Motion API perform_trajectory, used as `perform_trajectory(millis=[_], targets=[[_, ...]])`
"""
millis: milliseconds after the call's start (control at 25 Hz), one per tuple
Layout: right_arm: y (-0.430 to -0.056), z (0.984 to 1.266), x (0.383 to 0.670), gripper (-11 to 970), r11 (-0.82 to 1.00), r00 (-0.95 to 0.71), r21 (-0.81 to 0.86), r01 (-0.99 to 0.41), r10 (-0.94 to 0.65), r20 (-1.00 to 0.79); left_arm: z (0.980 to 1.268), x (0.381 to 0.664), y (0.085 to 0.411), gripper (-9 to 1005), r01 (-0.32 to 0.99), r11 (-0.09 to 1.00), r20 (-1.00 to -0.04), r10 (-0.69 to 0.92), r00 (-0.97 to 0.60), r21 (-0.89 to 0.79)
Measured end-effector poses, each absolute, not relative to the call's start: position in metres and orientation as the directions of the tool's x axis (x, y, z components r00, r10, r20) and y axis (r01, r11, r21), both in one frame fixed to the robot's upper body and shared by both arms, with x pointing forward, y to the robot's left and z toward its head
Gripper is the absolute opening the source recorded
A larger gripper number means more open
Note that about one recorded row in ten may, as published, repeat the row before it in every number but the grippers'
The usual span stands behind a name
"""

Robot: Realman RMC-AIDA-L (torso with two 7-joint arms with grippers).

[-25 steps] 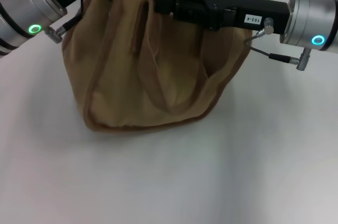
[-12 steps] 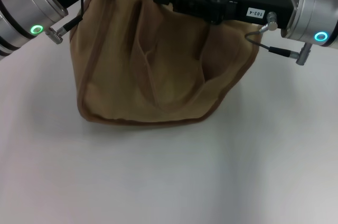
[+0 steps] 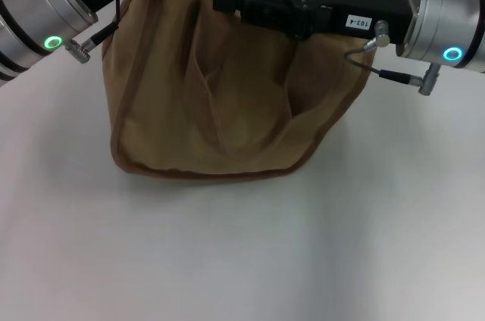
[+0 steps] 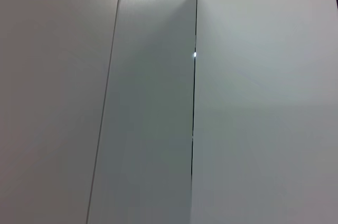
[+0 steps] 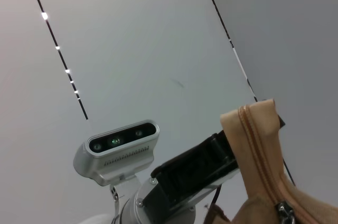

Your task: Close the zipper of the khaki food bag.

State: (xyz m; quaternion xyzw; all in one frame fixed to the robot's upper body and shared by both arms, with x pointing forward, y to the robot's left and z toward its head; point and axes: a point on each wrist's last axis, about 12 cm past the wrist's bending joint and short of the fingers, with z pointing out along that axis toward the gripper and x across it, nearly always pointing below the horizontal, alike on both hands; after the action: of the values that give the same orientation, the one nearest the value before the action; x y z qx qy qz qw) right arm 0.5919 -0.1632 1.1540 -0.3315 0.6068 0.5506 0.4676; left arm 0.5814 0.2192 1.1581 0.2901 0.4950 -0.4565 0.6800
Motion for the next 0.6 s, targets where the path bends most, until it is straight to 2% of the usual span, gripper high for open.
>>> perform_trajectory(millis=[440, 600], targets=[[-0.161, 1.155, 0.594, 379, 0.174, -0.358, 0.378, -0.909, 0.136, -0.924, 1.156, 0.581, 0.220, 138, 0.905, 0.421, -0.938, -0.333, 0.096, -0.057], [-0.152, 1.155, 0.599, 198, 0.175, -0.374, 0.393, -0.903, 0.129, -0.918, 1.155, 0.580, 0.220, 139, 0.905, 0.421, -0.938, -0.333, 0.094, -0.059]])
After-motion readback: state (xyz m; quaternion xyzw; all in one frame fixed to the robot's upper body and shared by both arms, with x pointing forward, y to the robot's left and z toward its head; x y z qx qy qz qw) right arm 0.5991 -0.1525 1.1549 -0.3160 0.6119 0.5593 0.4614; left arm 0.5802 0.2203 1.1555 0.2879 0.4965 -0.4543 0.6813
